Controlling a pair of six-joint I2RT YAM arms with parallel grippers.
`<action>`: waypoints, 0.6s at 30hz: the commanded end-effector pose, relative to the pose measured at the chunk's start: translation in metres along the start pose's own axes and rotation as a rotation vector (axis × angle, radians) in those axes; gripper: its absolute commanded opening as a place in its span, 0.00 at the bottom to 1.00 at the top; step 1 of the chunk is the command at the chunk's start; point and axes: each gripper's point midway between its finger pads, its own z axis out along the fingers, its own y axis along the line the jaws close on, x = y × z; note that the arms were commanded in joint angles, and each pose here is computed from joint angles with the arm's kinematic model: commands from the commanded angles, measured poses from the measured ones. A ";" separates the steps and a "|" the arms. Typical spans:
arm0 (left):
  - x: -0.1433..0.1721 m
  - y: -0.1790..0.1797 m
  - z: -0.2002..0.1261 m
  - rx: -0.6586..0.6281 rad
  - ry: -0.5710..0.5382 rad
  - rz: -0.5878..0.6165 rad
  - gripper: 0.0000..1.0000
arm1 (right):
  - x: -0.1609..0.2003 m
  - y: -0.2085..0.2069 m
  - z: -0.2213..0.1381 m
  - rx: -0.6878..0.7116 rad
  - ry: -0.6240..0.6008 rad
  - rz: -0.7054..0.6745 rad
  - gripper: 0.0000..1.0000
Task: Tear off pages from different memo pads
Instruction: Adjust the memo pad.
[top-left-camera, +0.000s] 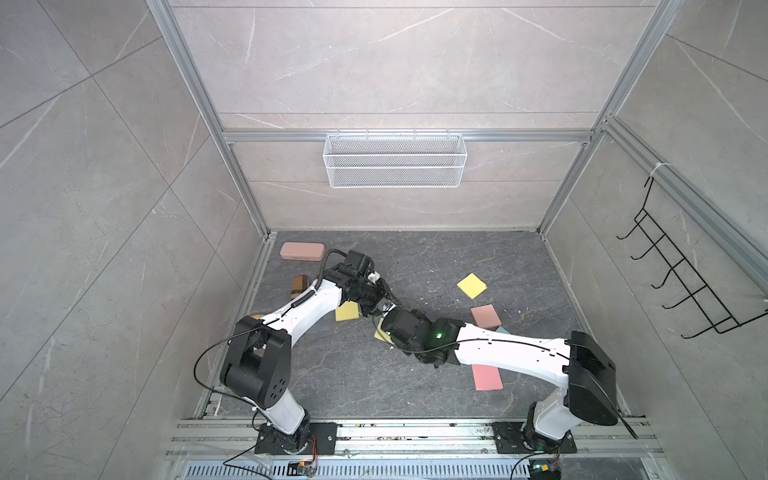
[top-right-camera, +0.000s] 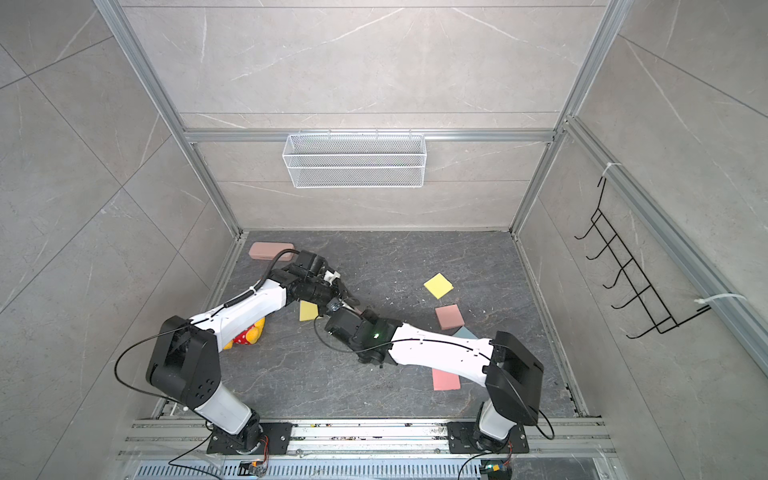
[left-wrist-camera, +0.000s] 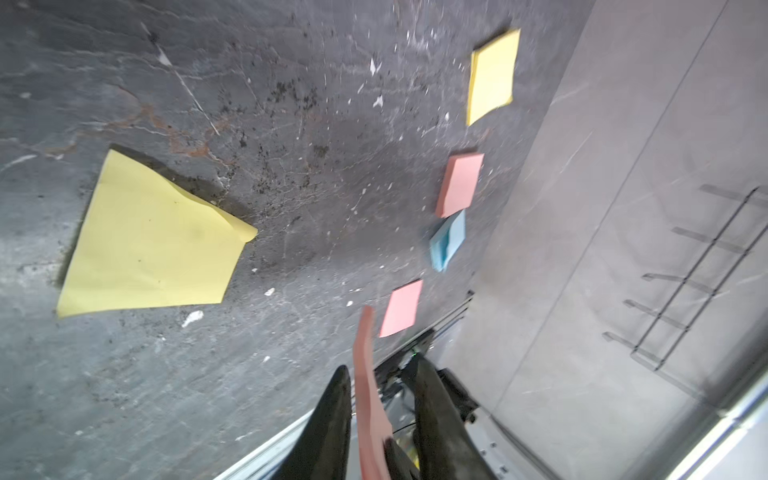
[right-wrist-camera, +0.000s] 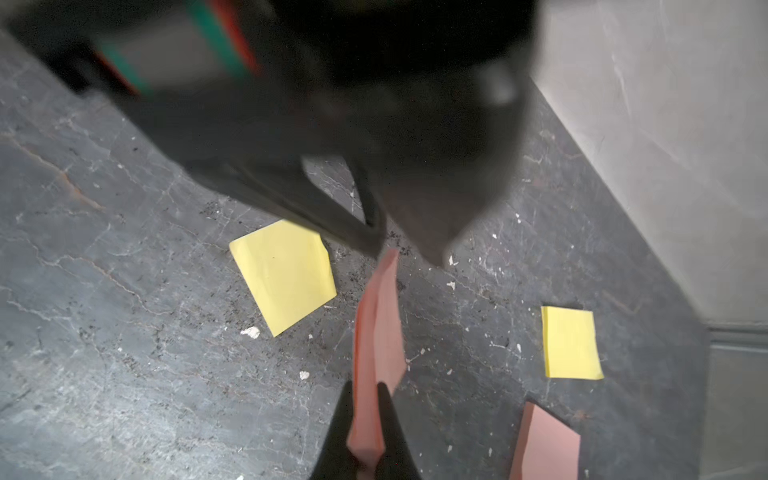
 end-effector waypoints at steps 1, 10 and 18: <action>-0.014 -0.044 -0.047 0.174 -0.144 0.134 0.42 | -0.018 -0.001 -0.018 -0.205 -0.077 0.326 0.05; -0.012 -0.038 -0.058 0.424 -0.414 0.175 0.68 | -0.057 -0.020 -0.037 -0.634 -0.360 0.993 0.07; 0.011 -0.045 -0.057 0.470 -0.529 0.211 0.80 | -0.071 -0.052 -0.057 -0.755 -0.653 1.313 0.13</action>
